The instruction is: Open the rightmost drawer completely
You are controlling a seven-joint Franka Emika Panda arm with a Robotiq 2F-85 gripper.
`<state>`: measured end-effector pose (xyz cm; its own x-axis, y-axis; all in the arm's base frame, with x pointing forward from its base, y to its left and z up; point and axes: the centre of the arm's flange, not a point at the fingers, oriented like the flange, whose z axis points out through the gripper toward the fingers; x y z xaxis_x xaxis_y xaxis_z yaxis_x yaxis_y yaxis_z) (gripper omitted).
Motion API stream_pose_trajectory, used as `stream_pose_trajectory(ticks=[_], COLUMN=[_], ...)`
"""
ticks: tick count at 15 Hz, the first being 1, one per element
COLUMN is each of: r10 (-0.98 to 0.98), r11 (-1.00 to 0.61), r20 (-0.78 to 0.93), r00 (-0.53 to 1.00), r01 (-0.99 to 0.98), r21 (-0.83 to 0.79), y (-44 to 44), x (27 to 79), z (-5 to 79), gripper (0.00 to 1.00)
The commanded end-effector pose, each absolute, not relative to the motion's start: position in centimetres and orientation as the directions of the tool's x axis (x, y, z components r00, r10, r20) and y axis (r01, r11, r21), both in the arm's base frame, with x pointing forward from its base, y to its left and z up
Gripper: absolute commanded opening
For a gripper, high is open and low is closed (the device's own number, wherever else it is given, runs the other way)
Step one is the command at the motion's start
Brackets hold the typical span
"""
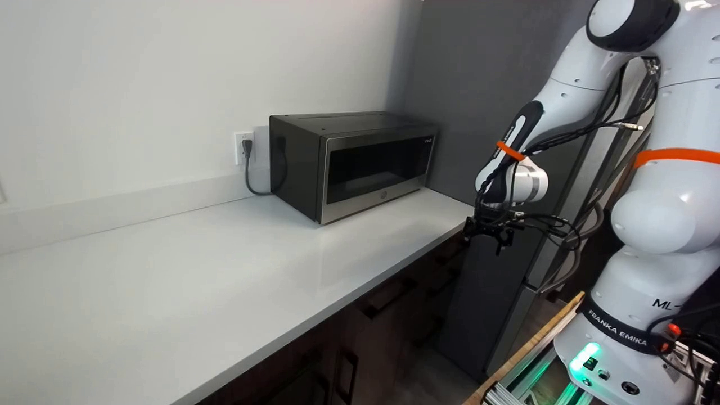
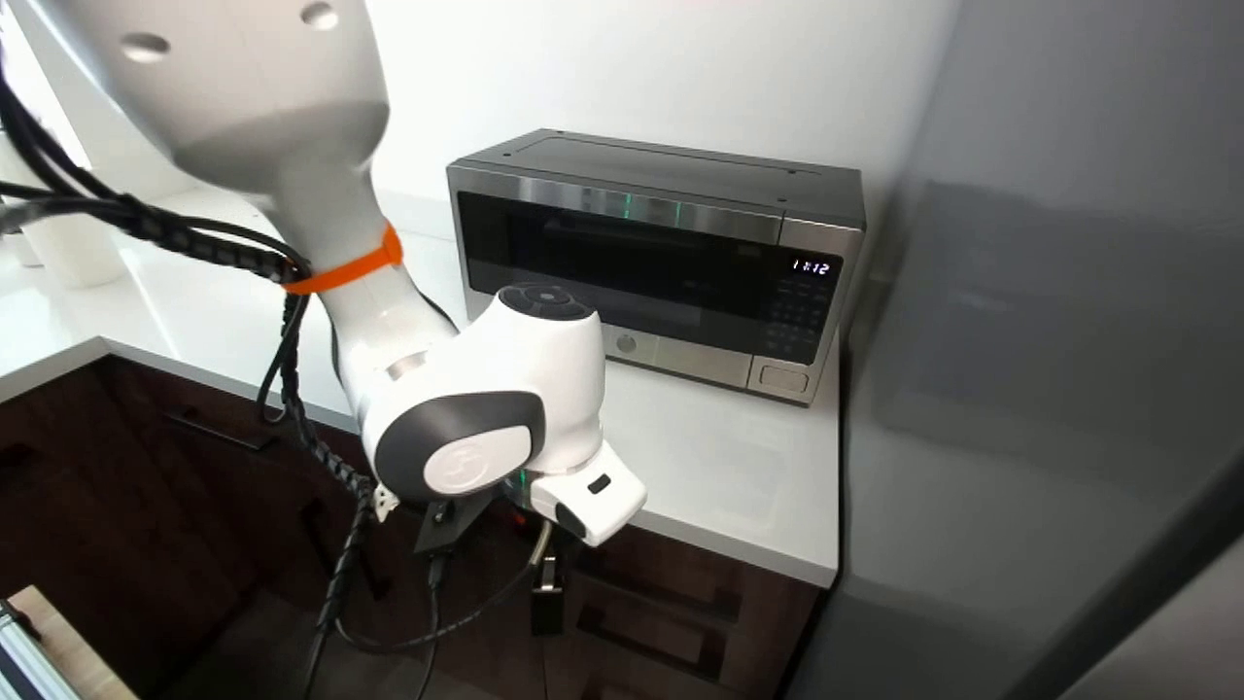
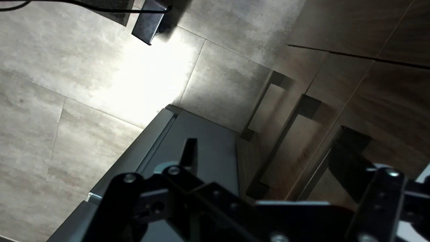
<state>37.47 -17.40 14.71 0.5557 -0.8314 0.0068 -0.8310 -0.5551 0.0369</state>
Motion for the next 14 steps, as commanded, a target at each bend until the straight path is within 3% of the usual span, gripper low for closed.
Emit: stream_pose_trajectory(ticks=[1,14], r10=[-0.877,-0.935], r11=[-0.48,-0.353], r20=[0.005,-0.002], r00=[0.48,0.354], r01=[-0.877,-0.934], r21=[-0.013,-0.059], y=[-18.6,-22.2], x=[39.5,43.7], z=[9.9,4.6], gripper=[1.0,1.0])
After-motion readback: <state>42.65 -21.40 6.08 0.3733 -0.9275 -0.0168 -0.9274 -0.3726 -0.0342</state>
